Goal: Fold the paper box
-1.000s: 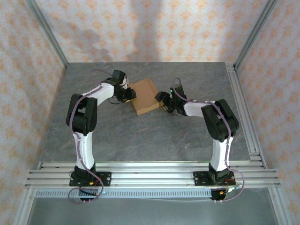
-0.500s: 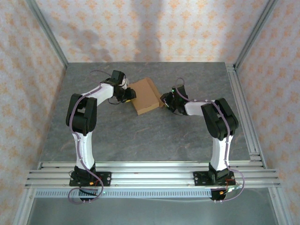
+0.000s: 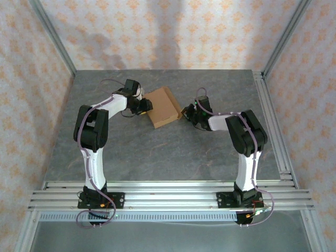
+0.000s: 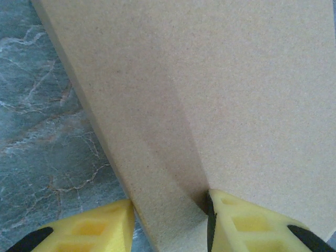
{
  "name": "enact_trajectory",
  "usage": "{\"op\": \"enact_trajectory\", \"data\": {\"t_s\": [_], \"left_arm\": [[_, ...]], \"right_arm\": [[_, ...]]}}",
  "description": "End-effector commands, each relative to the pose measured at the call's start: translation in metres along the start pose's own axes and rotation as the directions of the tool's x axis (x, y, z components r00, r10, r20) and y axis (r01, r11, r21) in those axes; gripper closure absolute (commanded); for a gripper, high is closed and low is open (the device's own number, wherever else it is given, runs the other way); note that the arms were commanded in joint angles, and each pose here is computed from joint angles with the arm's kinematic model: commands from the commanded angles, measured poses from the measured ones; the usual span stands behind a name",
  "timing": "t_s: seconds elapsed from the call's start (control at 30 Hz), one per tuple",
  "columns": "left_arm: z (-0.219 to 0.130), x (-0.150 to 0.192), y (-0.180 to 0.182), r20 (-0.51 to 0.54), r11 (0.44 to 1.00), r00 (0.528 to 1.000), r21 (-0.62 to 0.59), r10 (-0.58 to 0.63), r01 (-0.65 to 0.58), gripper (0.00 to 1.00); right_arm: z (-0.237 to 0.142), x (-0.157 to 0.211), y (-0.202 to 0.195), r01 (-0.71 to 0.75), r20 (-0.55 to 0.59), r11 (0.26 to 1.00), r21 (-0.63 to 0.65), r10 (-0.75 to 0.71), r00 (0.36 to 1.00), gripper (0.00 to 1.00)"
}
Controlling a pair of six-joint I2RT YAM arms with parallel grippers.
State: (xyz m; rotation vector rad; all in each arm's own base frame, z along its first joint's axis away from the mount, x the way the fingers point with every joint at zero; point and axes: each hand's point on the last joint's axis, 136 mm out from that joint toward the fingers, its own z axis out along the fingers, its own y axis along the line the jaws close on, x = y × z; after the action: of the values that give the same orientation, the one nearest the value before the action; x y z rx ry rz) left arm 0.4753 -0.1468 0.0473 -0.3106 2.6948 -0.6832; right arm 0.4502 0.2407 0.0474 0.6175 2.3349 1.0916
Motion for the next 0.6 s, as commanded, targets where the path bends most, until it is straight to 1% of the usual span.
{"op": "enact_trajectory", "data": {"t_s": [0.0,0.07,0.13,0.23,0.37,0.4,0.53,0.57], "left_arm": [[0.013,0.040,0.036,-0.120,0.992,0.991,-0.113,-0.066,0.052,0.59],[0.012,0.039,0.036,-0.114,0.993,0.991,-0.110,-0.065,0.052,0.55],[0.010,0.038,0.034,-0.109,0.993,0.992,-0.103,-0.064,0.053,0.50],[0.009,0.037,0.032,-0.103,0.994,0.993,-0.096,-0.065,0.055,0.50],[0.009,0.039,0.032,-0.107,0.994,0.992,-0.096,-0.066,0.056,0.49],[0.009,0.040,0.034,-0.107,0.994,0.992,-0.098,-0.069,0.058,0.47],[0.005,0.039,0.032,-0.085,0.994,0.994,-0.090,-0.067,0.059,0.24],[0.003,0.037,0.030,-0.078,0.995,0.995,-0.085,-0.065,0.058,0.22]], "right_arm": [[0.000,0.003,0.030,0.099,-0.016,0.979,-0.178,-0.103,0.995,1.00],[-0.002,0.004,0.034,0.126,-0.020,0.971,-0.204,-0.133,0.991,1.00],[-0.005,0.006,0.036,0.166,-0.024,0.965,-0.204,-0.175,0.984,1.00],[-0.010,0.009,0.039,0.227,-0.034,0.954,-0.197,-0.238,0.971,1.00],[-0.017,0.014,0.048,0.270,-0.053,0.936,-0.226,-0.289,0.956,1.00],[-0.019,0.015,0.050,0.278,-0.053,0.932,-0.233,-0.298,0.953,1.00],[-0.028,0.015,0.052,0.312,-0.041,0.923,-0.227,-0.329,0.943,1.00],[-0.030,0.015,0.052,0.320,-0.038,0.921,-0.222,-0.336,0.941,1.00]]}}
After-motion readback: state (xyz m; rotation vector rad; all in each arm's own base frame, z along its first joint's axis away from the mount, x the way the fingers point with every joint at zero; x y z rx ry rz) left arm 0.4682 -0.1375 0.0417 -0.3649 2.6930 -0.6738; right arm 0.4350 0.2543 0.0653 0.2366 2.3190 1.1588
